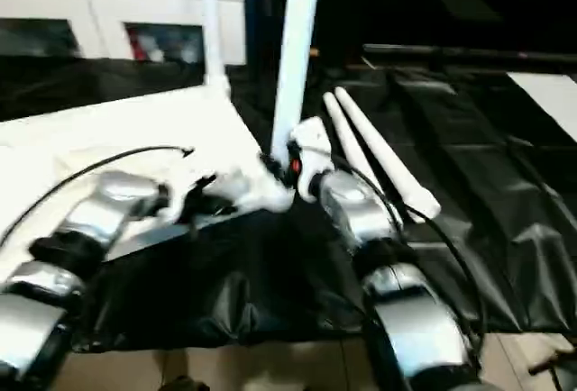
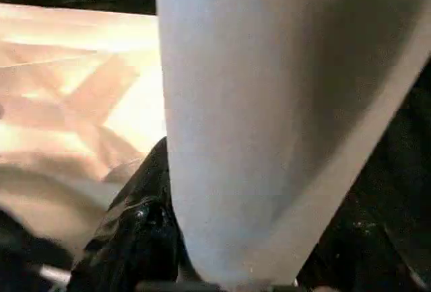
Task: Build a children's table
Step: Insert table leg to table base
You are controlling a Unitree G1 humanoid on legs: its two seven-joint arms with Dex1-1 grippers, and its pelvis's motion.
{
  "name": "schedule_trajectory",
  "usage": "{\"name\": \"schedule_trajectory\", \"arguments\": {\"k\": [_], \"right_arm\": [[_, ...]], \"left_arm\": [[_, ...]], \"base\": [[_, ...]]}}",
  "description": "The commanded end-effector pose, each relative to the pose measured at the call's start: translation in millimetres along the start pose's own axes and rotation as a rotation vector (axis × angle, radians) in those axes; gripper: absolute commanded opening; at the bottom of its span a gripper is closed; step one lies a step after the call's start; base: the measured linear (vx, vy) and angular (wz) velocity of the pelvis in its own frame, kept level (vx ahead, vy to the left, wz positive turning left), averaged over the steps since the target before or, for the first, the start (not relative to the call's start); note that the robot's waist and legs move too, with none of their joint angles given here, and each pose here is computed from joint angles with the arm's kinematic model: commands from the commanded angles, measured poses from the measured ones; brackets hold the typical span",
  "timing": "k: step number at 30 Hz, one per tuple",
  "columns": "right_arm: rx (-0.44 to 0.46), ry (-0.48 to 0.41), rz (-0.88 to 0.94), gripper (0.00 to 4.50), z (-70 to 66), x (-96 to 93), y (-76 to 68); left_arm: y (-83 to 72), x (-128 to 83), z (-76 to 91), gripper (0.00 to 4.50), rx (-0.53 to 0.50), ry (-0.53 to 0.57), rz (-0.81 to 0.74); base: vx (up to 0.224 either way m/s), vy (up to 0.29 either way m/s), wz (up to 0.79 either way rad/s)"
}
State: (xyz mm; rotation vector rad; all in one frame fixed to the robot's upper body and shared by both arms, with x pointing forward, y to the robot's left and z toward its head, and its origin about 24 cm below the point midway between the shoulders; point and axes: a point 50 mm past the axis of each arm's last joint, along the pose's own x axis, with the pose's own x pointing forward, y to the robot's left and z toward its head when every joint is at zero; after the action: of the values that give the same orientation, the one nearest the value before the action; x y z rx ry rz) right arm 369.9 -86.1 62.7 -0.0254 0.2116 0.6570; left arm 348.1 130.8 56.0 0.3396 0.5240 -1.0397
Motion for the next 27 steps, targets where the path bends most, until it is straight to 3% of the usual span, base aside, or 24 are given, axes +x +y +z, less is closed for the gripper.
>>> {"name": "schedule_trajectory", "arguments": {"k": [1,6,17,20,23,24,27], "right_arm": [[0.065,0.198,0.012,1.88,-42.6,-2.7,11.0],[0.056,0.233,0.054,1.88,-46.3,2.1,21.9],[0.067,0.223,0.027,1.88,-43.8,6.2,23.6],[0.087,0.193,0.038,2.60,-39.6,7.6,24.4],[0.093,0.172,0.048,2.67,-36.4,8.7,25.0],[0.096,0.162,0.048,2.92,-34.9,9.4,25.1],[0.104,0.130,0.052,3.12,-29.5,10.6,24.6]], "left_arm": [[-6.3,2,43.8,0.00,0.101,-0.145,0.004],[-15.8,9,39.0,0.00,0.127,-0.113,-0.016],[-17.1,6,38.1,0.00,0.129,-0.087,0.005],[-16.9,5,37.2,0.00,0.131,-0.084,0.003],[-16.7,4,36.3,0.00,0.132,-0.082,0.001],[-16.8,3,35.8,0.00,0.132,-0.080,0.002],[-16.3,1,34.3,0.00,0.135,-0.075,-0.001]], "base": [[0.000,0.000,0.00],[0.000,0.000,0.00],[0.000,0.000,0.00],[0.000,0.000,0.00],[0.000,0.000,0.00],[0.000,0.000,0.00],[0.000,0.000,0.00]]}}
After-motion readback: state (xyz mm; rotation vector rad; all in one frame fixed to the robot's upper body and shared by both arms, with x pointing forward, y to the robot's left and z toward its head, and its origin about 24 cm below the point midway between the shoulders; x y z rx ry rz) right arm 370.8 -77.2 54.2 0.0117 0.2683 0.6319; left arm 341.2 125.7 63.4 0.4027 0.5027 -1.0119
